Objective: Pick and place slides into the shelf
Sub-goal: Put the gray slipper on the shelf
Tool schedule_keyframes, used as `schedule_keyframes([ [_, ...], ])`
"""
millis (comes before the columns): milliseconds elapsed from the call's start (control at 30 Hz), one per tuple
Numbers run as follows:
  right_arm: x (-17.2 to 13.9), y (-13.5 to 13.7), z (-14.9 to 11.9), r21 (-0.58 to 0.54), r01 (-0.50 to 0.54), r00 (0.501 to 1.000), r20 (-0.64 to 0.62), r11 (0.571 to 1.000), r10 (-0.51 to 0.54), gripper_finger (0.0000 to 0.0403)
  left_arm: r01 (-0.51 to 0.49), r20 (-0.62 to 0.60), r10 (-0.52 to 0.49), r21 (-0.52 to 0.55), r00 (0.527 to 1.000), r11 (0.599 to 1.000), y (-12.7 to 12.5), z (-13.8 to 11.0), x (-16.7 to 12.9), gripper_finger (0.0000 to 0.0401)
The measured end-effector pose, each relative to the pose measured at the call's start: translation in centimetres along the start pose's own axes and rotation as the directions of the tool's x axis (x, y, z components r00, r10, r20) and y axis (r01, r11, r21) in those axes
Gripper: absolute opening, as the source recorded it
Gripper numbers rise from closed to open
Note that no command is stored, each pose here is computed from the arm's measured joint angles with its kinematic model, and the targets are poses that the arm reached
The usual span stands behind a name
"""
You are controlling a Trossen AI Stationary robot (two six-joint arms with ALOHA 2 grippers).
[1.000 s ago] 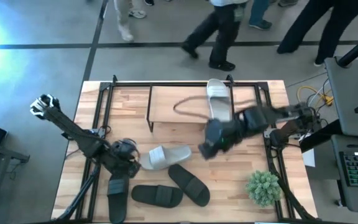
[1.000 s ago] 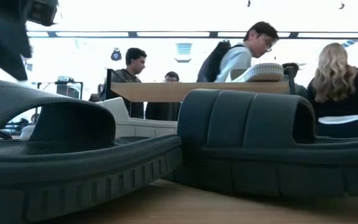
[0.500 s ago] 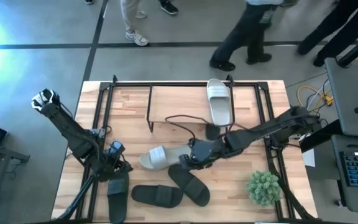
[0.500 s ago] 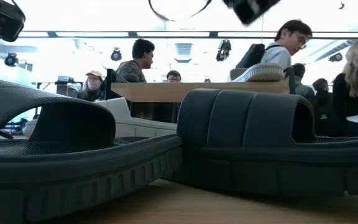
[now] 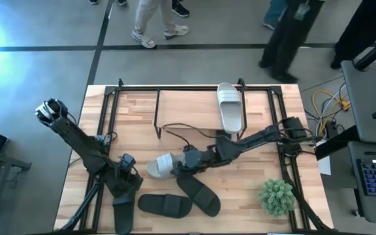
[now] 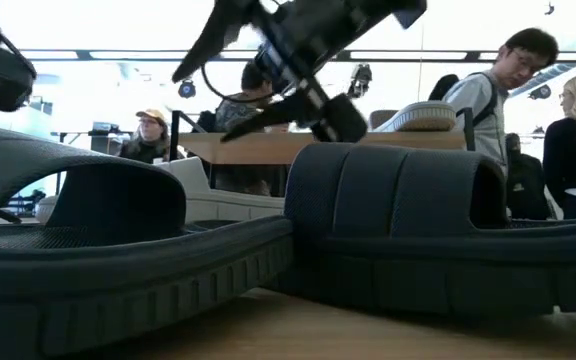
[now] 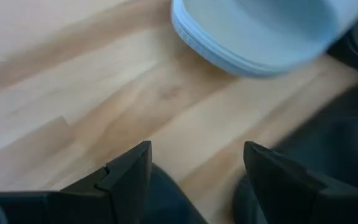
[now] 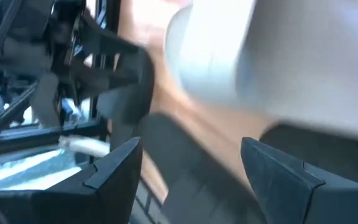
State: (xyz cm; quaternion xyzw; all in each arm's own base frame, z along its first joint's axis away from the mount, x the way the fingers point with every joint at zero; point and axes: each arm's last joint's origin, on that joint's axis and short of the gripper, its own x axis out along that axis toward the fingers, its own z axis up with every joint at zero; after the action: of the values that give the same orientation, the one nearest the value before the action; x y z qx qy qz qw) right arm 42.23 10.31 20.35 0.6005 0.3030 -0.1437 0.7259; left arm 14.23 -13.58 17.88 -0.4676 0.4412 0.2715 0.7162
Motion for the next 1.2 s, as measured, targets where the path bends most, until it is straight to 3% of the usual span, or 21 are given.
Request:
schedule_keyframes([
  [267, 3.4, -0.1, 2.3, -0.051, 0.026, 0.999, 0.031, 0.998, -0.025, 0.0264, -0.095, 0.062, 0.096, -0.021, 0.993, 0.995, -0.1, 0.7, 2.2, 0.024],
  [533, 4.1, 0.7, 2.8, -0.092, 0.082, 0.996, 0.031, 0.992, -0.079, 0.0258, -0.136, 0.109, 0.138, -0.026, 0.984, 0.99, -0.1, 1.2, 3.2, 0.024],
  [833, 4.5, -0.5, 2.7, -0.081, 0.141, 0.99, 0.026, 0.987, -0.139, 0.0148, -0.148, 0.149, 0.148, -0.013, 0.978, 0.989, 0.0, 1.3, 3.6, 0.024],
  [1200, 4.7, -0.6, 2.6, -0.055, 0.138, 0.989, 0.07, 0.989, -0.134, 0.0041, -0.153, 0.159, 0.149, 0.015, 0.976, 0.988, 0.7, 1.7, 3.5, 0.024],
])
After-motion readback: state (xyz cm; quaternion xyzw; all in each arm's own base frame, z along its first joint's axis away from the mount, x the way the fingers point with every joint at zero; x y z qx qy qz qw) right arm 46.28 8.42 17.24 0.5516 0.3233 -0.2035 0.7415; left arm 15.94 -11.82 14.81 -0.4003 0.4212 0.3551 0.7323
